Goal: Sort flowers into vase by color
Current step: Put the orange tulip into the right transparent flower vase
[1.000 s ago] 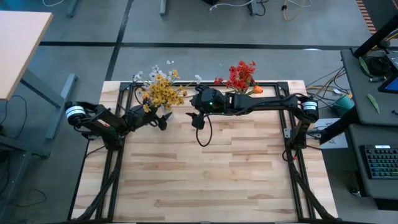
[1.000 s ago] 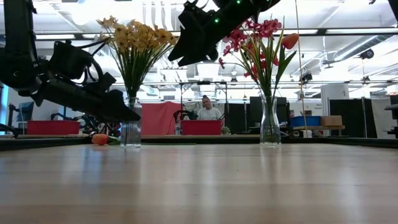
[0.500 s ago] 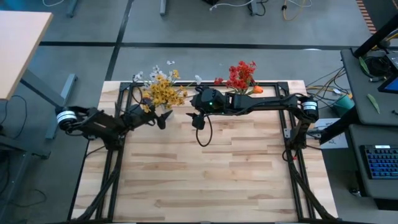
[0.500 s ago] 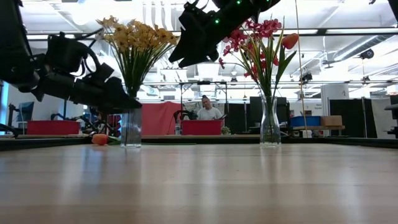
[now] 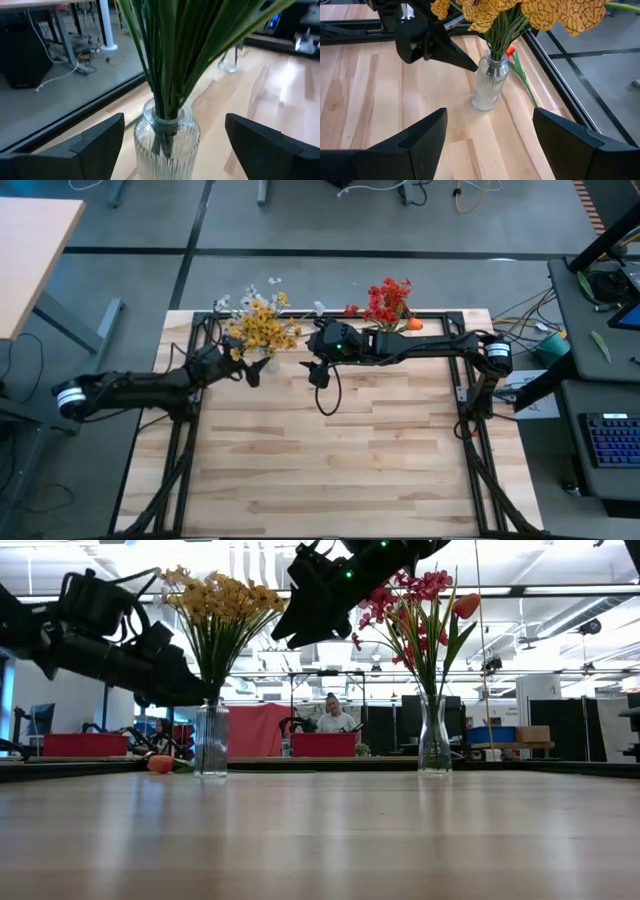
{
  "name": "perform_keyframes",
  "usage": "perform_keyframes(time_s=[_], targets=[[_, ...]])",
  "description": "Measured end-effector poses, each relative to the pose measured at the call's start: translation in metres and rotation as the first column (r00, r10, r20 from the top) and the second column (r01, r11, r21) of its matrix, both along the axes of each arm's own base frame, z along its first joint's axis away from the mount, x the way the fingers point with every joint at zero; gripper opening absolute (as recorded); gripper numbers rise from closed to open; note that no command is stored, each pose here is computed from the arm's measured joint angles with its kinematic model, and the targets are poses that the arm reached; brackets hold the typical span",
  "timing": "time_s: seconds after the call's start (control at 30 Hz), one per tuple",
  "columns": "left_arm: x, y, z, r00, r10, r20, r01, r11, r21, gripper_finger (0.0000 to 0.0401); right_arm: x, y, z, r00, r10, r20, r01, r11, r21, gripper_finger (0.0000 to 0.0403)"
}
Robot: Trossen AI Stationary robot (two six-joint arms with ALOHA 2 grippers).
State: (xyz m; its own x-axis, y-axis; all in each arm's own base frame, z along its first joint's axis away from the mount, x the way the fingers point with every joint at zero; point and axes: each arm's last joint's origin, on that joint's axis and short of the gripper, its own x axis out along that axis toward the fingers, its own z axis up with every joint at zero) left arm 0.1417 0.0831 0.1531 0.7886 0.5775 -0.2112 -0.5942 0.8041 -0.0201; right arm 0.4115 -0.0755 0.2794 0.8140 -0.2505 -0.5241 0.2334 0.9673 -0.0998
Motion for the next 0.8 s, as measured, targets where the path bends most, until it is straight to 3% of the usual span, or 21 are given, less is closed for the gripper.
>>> perform_keyframes(time_s=[0.33, 0.8], targets=[[-0.007, -0.004, 0.023, 0.967, -0.022, -0.255, -0.011, 0.991, -0.130, 0.0329, 0.000, 0.000, 0.000, 1.000, 0.001, 0.000, -0.001, 1.000, -0.001, 0.0286], [-0.022, -0.016, 0.055, 0.994, -0.032, -0.108, 0.026, 0.998, -0.054, 0.0330, 0.000, 0.000, -0.001, 1.000, 0.007, -0.008, -0.007, 1.000, -0.008, 0.0288]])
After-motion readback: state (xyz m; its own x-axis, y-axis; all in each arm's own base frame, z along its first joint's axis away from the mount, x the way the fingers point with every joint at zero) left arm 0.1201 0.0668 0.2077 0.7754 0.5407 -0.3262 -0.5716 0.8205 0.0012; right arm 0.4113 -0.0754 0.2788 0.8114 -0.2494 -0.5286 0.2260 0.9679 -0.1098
